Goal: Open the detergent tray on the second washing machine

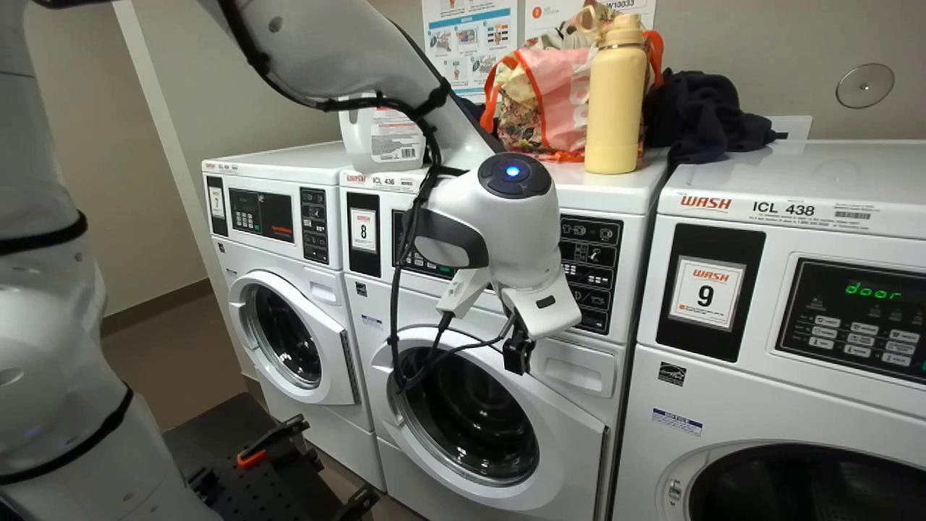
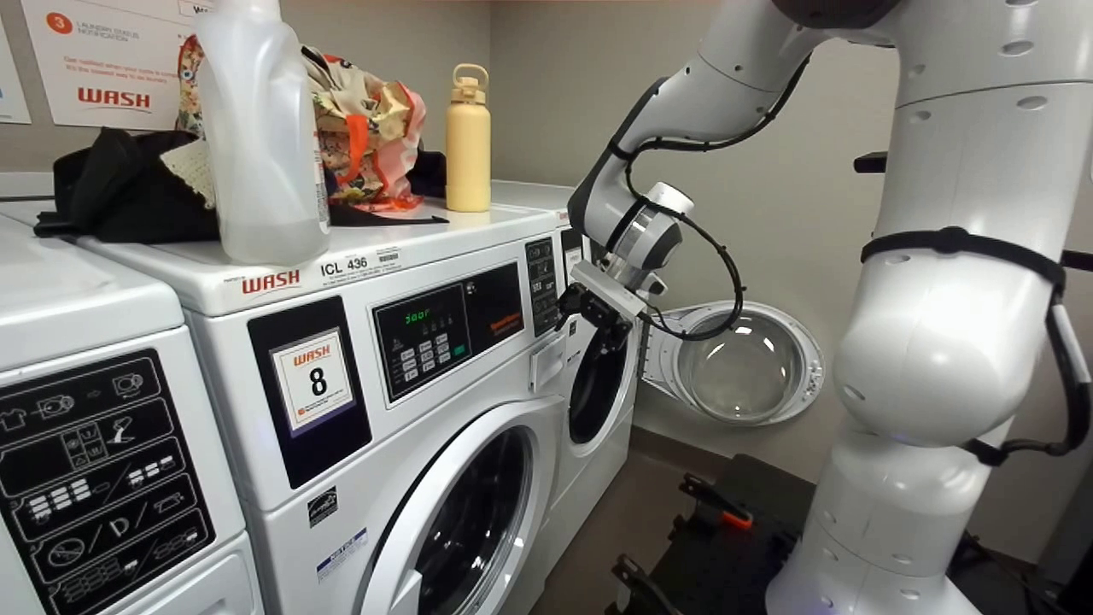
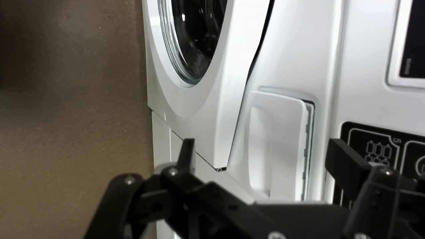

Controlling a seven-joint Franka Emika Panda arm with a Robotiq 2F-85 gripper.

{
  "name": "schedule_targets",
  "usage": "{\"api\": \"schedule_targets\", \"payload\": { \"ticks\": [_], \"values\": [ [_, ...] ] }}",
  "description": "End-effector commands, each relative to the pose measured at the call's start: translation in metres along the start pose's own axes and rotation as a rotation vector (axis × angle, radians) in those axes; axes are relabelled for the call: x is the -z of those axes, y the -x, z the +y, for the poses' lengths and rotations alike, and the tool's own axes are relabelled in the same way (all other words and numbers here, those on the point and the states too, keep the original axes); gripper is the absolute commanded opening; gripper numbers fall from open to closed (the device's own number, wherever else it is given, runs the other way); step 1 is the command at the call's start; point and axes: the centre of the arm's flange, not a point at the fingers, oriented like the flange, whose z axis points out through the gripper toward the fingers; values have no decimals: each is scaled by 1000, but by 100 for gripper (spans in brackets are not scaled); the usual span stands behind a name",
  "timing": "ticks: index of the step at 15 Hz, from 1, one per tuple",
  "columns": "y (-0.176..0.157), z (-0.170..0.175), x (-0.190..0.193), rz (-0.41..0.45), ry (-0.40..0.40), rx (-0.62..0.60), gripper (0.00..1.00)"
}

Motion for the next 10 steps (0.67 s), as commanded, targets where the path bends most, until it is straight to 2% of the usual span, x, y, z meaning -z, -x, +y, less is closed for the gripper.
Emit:
{"api": "schedule_targets", "payload": {
  "ticks": [1, 10],
  "values": [
    [-18, 9, -21, 18, -21, -35, 100],
    [-30, 1, -34, 30, -49, -60, 100]
  ]
}}
